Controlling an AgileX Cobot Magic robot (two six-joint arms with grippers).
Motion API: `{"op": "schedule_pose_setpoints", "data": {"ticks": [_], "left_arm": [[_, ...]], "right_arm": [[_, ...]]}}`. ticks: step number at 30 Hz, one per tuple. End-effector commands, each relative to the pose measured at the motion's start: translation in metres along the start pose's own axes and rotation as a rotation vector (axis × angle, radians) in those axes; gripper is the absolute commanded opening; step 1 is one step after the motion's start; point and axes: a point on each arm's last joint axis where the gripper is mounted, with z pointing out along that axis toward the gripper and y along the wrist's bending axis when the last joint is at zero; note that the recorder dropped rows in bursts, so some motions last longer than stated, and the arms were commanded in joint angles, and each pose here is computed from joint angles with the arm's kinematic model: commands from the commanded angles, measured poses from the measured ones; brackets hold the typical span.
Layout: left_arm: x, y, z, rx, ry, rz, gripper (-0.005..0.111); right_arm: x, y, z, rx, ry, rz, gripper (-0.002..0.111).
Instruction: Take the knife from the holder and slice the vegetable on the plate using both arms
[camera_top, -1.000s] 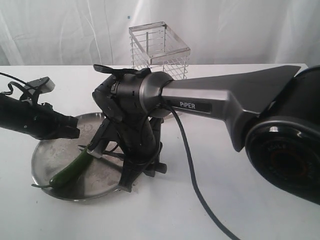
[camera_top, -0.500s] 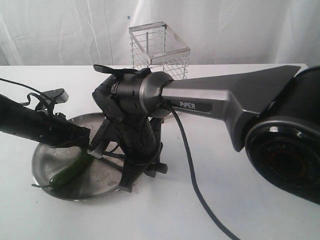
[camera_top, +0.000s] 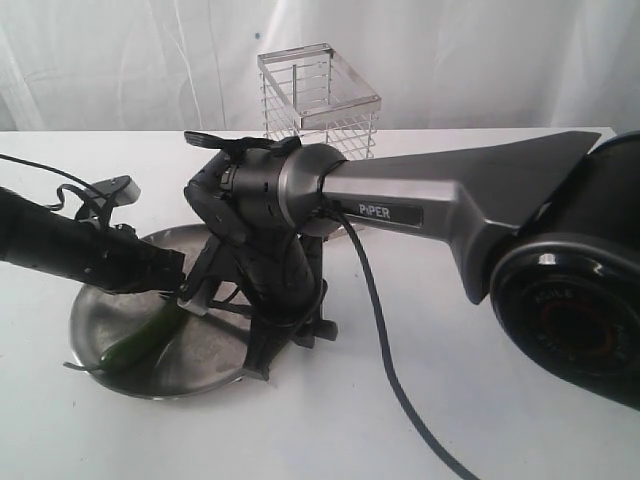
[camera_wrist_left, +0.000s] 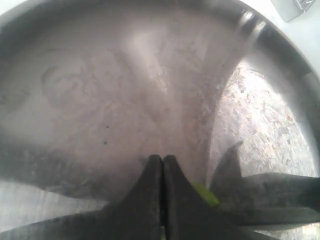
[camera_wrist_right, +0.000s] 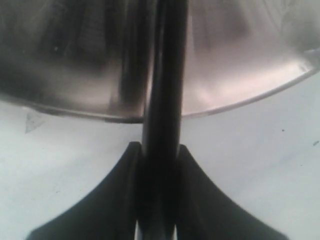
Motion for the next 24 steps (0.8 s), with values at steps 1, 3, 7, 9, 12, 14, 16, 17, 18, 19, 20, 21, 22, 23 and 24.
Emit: {"op": "schedule_pose_setpoints", "data": {"ticks": [1, 3, 7, 9, 12, 14, 16, 17, 18, 19, 20, 21, 22, 23, 24], "left_arm": [[0.013, -0.006, 0.007, 0.056, 0.079, 0.042, 0.000], [0.004, -0.011, -0.001, 0.053, 0.055, 0.077, 0.000], [-0.014, -0.022, -0.026, 0.008, 0.027, 0.162, 0.000], [-0.017, -0.025, -0.037, -0.025, 0.035, 0.172, 0.000], [-0.016, -0.027, -0.045, -0.058, 0.072, 0.192, 0.000], [-0.013, -0.026, -0.045, -0.060, 0.101, 0.183, 0.000], [-0.012, -0.027, -0.045, -0.053, 0.112, 0.181, 0.000], [-0.011, -0.027, -0.045, -0.050, 0.116, 0.177, 0.000], [-0.010, -0.027, -0.045, -0.050, 0.117, 0.174, 0.000], [-0.010, -0.027, -0.045, -0.045, 0.123, 0.176, 0.000], [-0.010, -0.028, -0.045, -0.042, 0.126, 0.176, 0.000], [-0.010, -0.028, -0.045, -0.042, 0.126, 0.176, 0.000], [-0.010, -0.028, -0.045, -0.042, 0.125, 0.174, 0.000], [-0.010, -0.028, -0.045, -0.042, 0.125, 0.174, 0.000], [-0.010, -0.028, -0.045, -0.042, 0.125, 0.174, 0.000]], "right_arm": [[0.000, -0.001, -0.004, 0.019, -0.004, -0.002, 0.000], [0.000, -0.001, -0.004, 0.019, -0.004, -0.002, 0.000], [0.000, -0.001, -0.004, 0.019, -0.004, -0.002, 0.000], [0.000, -0.001, -0.004, 0.019, -0.004, -0.002, 0.000], [0.000, -0.001, -0.004, 0.019, -0.004, -0.002, 0.000], [0.001, -0.002, -0.006, 0.021, -0.009, 0.001, 0.000], [0.001, -0.002, -0.009, 0.023, -0.015, 0.005, 0.000], [0.002, -0.004, -0.009, 0.030, -0.013, 0.013, 0.000], [0.003, -0.005, -0.008, 0.033, -0.009, 0.017, 0.000], [0.004, -0.005, -0.007, 0.033, -0.003, 0.018, 0.000], [0.005, -0.005, -0.005, 0.040, 0.007, 0.012, 0.000], [0.007, -0.004, -0.002, 0.048, 0.022, 0.007, 0.000], [0.009, -0.004, 0.001, 0.059, 0.037, 0.002, 0.000], [0.011, -0.005, 0.004, 0.071, 0.053, -0.004, 0.000], [0.014, -0.006, 0.007, 0.094, 0.072, -0.014, 0.000]]}}
